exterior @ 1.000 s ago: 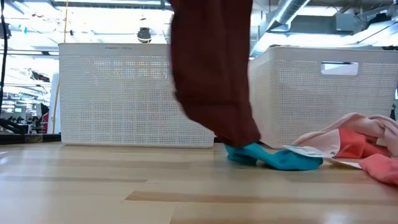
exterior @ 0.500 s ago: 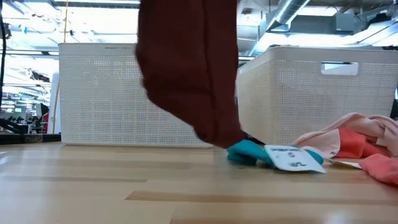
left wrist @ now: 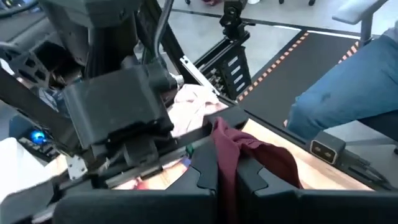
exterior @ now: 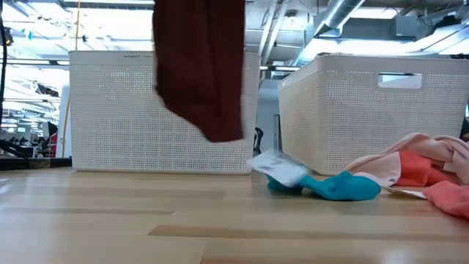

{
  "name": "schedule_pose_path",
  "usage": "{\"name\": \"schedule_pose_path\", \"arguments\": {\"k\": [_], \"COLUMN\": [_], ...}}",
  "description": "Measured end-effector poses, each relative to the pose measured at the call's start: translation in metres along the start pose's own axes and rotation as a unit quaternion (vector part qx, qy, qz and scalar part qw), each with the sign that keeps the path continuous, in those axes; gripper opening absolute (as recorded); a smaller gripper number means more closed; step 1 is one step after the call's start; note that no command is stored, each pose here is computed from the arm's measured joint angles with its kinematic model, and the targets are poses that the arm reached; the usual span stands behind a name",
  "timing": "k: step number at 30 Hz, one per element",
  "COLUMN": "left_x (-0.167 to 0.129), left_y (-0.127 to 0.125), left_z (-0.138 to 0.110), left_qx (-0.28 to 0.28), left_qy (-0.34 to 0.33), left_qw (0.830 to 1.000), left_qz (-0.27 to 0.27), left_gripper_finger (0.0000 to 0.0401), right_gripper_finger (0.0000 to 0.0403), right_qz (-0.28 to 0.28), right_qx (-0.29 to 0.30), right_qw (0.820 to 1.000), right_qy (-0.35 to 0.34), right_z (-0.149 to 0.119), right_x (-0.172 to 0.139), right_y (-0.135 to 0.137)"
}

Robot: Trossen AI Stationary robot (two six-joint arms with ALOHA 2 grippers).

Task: Sort clothes
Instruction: Put the dark red underwear into the right white laundry organizer

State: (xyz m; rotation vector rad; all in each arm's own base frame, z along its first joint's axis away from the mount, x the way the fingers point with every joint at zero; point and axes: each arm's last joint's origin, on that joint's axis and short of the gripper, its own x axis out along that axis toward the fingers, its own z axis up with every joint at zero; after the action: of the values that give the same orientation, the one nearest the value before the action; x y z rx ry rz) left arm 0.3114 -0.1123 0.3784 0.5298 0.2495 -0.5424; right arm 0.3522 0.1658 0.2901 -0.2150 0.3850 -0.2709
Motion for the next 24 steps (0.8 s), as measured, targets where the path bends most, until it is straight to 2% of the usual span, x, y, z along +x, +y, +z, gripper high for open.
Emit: {"name": "schedule_pose_path", "arguments": {"k": [4, 7, 10, 14, 15, 20, 24], "left_x": [0.000, 0.000, 0.000, 0.000, 0.000, -0.003, -0.018], "left_y": [0.001, 0.002, 0.002, 0.002, 0.002, 0.002, 0.001], "left_z": [0.002, 0.004, 0.004, 0.004, 0.004, 0.003, 0.004], "left_qx": [0.014, 0.019, 0.027, 0.026, 0.026, 0.017, 0.019], "left_qy": [-0.010, -0.020, -0.020, -0.018, -0.018, 0.009, 0.058], "left_qw": [1.000, 1.000, 0.999, 0.999, 0.999, 0.999, 0.993], "left_qz": [0.006, 0.011, 0.012, 0.011, 0.011, 0.046, 0.104], "left_gripper_finger": [0.0002, 0.0002, 0.0002, 0.0002, 0.0002, 0.0018, 0.0072], "right_gripper_finger": [0.0270, 0.0229, 0.0160, 0.0039, 0.0021, 0.0010, 0.0003], "right_qz": [-0.007, -0.009, -0.008, -0.006, -0.001, -0.001, -0.025], "right_qx": [0.007, 0.003, -0.009, -0.029, -0.035, -0.042, -0.062], "right_qw": [1.000, 1.000, 0.999, 0.999, 0.999, 0.998, 0.997], "right_qy": [-0.004, -0.015, -0.031, -0.036, -0.036, -0.036, -0.035], "right_z": [0.002, 0.005, 0.008, 0.010, 0.010, 0.010, 0.010], "right_x": [0.004, 0.005, 0.005, 0.005, 0.005, 0.005, 0.002], "right_y": [-0.005, -0.006, -0.006, -0.005, -0.005, -0.005, -0.004]}}
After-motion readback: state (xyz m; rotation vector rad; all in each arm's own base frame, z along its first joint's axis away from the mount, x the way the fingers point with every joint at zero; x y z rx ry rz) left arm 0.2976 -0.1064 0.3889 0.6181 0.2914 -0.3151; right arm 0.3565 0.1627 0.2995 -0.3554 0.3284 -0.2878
